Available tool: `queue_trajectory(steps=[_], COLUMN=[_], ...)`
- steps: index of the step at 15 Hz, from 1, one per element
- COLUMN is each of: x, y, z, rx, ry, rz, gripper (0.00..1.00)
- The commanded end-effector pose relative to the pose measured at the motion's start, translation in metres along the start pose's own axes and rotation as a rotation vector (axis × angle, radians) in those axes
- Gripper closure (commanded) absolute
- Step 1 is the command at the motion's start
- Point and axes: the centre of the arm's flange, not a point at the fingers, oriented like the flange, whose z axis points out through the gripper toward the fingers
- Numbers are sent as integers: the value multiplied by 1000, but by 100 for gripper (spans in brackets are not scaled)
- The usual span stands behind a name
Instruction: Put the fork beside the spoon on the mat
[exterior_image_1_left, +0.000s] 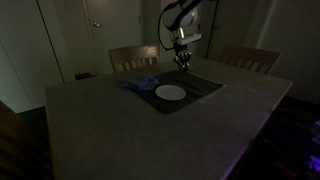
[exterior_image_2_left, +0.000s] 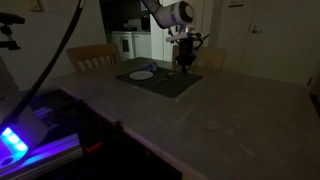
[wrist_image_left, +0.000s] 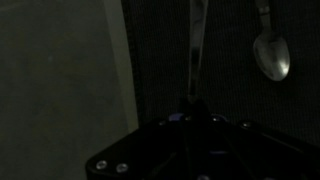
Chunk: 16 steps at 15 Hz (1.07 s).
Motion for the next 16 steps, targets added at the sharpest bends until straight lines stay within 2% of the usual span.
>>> queue_trajectory(steps=[1,2,4,6,9,10,13,14,16], x=[-36,-41,-45,-55,-64,-35,-44,-45,-50], y=[19,23,25,29,29,24,24,25,18], z=[12,12,16,20,27,28,32,31,29], rx=[59,96,118,109,47,67,60,60,43], ry=[4,32,70,96,32,55,37,36,34], rz=[-20,-51,-98,-173,-211,-177,-186,-187,-180], gripper=[98,98,98,98,98,93,93,98,98])
